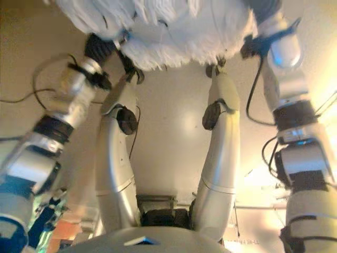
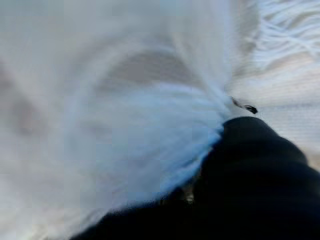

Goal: Pick up the cushion and take it to the sofa

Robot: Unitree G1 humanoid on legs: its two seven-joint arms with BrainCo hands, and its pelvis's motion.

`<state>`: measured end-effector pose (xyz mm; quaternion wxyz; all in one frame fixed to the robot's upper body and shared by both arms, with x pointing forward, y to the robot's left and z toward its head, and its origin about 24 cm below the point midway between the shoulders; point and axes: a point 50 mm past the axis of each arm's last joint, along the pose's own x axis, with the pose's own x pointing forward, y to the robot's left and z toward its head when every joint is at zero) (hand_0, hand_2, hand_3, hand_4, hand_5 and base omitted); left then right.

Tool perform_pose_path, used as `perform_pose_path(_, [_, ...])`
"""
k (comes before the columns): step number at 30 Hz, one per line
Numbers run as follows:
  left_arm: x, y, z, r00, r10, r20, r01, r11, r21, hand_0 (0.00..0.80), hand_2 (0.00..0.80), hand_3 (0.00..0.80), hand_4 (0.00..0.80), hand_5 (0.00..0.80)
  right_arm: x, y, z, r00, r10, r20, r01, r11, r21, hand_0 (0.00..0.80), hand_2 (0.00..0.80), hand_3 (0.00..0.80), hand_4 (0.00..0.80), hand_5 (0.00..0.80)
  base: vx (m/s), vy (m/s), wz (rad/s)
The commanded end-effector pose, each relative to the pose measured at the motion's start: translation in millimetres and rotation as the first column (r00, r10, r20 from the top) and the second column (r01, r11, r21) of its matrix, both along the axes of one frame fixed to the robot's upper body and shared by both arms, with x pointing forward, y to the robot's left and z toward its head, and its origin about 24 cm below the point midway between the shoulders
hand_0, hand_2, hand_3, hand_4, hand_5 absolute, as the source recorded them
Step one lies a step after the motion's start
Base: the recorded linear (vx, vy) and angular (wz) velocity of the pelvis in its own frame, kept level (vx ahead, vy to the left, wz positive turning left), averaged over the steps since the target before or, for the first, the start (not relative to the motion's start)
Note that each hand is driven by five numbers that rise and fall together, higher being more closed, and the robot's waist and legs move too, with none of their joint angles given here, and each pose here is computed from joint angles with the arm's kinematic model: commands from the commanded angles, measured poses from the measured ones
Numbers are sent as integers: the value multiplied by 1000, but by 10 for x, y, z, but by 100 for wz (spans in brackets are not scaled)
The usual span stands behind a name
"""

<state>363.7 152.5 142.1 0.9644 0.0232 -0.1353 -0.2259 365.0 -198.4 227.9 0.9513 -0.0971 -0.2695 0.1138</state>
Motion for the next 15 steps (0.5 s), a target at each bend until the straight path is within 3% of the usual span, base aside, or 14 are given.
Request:
perform_pose_path(1, [-528, -886, 120, 889, -410, 205, 430, 901, -60, 800, 800, 800, 800, 800, -322, 470, -111, 961, 232, 150, -232, 973, -14, 800, 800, 800, 800, 800, 63, -85, 8])
perform_pose_path(6, [-670, -766, -170, 933, -327, 153, 350, 923, -158, 800, 800, 800, 800, 800, -525, 363, -531, 974, 210, 80, -213, 977, 26, 800, 800, 800, 800, 800, -6, -73, -1])
perform_pose_path(12, [-840, -304, -436, 967, -249, 48, 254, 944, -209, 800, 800, 800, 800, 800, -851, 192, -898, 975, 222, -16, -220, 972, 85, 800, 800, 800, 800, 800, 111, -95, -3])
perform_pose_path(13, [-893, -202, -451, 975, -219, 41, 222, 946, -238, 759, 759, 759, 759, 759, -909, 202, -919, 972, 233, -22, -230, 969, 91, 800, 800, 800, 800, 800, 114, -18, -14])
perform_pose_path(15, [-973, -81, -482, 983, -178, 36, 181, 942, -284, 750, 750, 750, 750, 750, -990, 231, -951, 971, 237, -18, -234, 968, 89, 800, 800, 800, 800, 800, 99, 20, -4])
